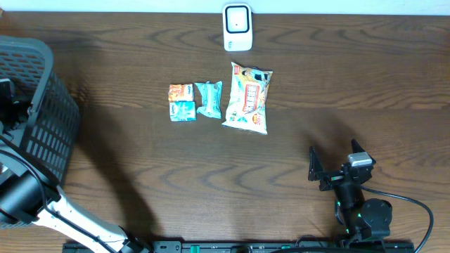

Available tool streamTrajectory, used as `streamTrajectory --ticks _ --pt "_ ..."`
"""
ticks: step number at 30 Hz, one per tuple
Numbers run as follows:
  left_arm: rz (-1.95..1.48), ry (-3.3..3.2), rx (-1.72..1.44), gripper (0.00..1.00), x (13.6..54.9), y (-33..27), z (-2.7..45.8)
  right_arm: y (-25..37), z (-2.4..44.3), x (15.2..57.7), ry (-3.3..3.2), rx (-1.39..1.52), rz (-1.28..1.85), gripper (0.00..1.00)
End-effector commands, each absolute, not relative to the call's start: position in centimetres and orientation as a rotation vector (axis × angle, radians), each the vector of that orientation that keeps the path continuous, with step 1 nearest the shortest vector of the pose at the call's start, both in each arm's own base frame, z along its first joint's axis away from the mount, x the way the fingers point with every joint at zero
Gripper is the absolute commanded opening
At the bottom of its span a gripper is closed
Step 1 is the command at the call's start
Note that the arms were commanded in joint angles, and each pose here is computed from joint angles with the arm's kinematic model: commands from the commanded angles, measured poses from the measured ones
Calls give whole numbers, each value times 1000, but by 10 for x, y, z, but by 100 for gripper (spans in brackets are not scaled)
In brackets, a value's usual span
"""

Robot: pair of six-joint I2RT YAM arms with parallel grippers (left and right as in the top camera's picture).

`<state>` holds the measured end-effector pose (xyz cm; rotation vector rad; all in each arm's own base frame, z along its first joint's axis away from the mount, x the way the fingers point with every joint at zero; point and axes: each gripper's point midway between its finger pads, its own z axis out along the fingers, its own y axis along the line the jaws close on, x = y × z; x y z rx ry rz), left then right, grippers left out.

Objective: Scan the item barcode
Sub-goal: 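Grasp the Zam-Buk box by its end and lift it from the basket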

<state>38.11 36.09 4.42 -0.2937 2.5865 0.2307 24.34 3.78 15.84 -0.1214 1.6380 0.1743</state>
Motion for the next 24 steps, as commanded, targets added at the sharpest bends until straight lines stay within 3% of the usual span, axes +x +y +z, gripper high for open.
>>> streamTrajectory --ticks 1,21,24 --pt "174 2604 -329 84 381 356 34 39 158 243 1637 -136 166 99" --pt "172 2674 -399 79 357 362 7 39 158 243 1637 -136 166 99" --pt "169 2675 -399 74 357 361 7 39 158 243 1637 -136 166 99"
